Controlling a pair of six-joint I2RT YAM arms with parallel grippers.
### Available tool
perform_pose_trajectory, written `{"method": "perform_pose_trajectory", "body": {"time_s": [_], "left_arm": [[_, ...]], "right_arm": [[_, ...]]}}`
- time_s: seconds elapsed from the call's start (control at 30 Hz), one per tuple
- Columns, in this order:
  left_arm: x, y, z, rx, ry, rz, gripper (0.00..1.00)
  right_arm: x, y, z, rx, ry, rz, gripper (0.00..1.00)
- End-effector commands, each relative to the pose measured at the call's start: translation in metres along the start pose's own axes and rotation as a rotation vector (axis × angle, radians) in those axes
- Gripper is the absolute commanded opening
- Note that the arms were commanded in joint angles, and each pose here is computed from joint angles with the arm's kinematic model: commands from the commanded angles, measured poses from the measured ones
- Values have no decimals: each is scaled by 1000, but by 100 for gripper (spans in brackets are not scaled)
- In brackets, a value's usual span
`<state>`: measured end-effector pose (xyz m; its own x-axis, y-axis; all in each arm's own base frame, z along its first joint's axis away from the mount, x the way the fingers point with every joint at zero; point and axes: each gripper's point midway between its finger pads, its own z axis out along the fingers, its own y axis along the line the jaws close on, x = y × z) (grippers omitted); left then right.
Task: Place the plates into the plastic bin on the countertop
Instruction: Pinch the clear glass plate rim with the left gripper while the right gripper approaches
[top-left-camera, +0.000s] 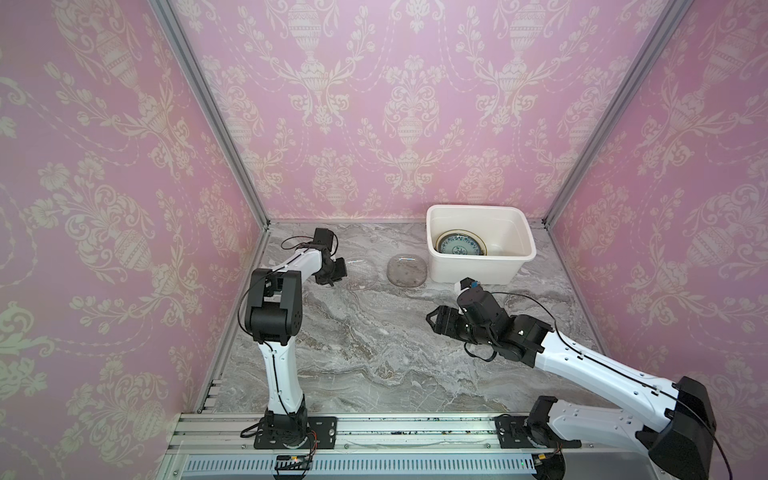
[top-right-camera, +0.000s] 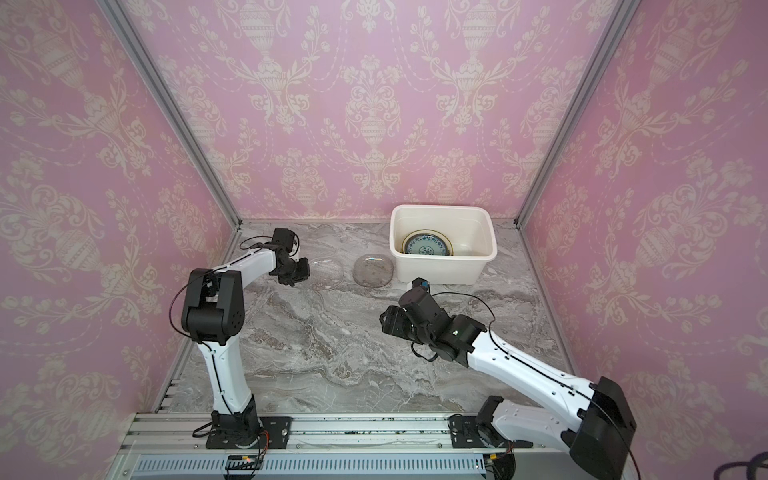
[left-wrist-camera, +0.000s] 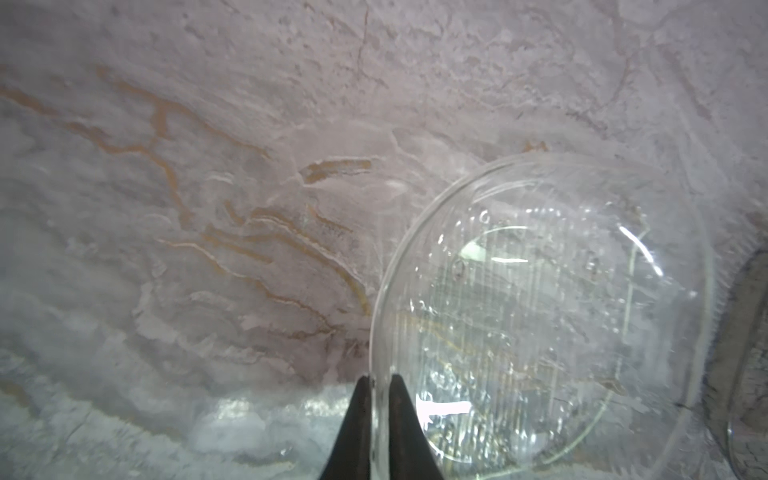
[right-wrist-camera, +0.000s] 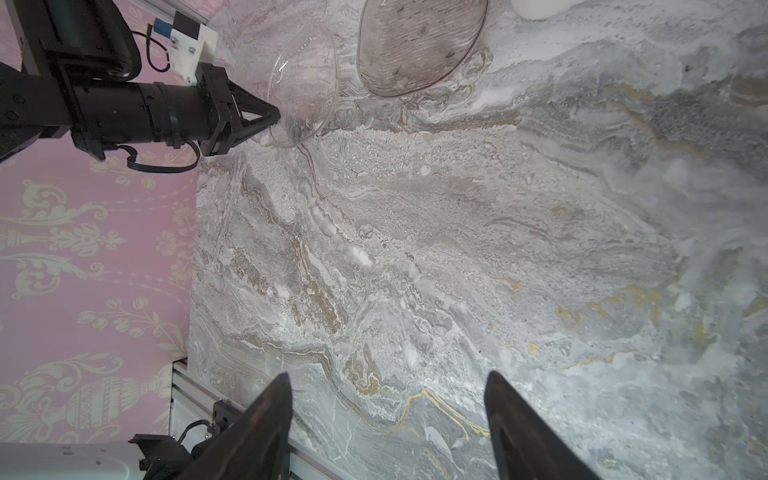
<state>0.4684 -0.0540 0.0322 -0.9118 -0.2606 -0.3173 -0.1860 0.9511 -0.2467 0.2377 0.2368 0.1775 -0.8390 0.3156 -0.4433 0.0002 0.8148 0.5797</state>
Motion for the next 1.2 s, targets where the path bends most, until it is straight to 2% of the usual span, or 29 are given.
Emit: {"method": "perform_pose_trajectory", "body": {"time_s": [0.0, 0.2, 0.43, 0.57, 0.73, 0.9, 1.17], "left_arm": [[31, 9, 3, -31, 75, -2, 8], [62, 9, -17, -13, 98, -33, 6], [114, -2, -50, 24, 119, -48, 4], [146, -25, -68, 84, 128, -11, 4], [193, -55, -83, 144, 195, 63, 4], [229, -74, -89, 173, 238, 95, 4], [256, -97, -89, 217, 267, 103, 5]], "right_arm": [[-2, -12, -6, 38, -24, 25, 73], [-3, -19, -9, 60, -42, 42, 73], [-3, -28, -10, 74, -45, 56, 74], [0, -34, -10, 71, -26, 64, 75], [0, -45, -9, 40, -10, 104, 77], [10, -60, -3, 0, 92, 175, 79], [37, -65, 25, -86, 250, 263, 80]]}}
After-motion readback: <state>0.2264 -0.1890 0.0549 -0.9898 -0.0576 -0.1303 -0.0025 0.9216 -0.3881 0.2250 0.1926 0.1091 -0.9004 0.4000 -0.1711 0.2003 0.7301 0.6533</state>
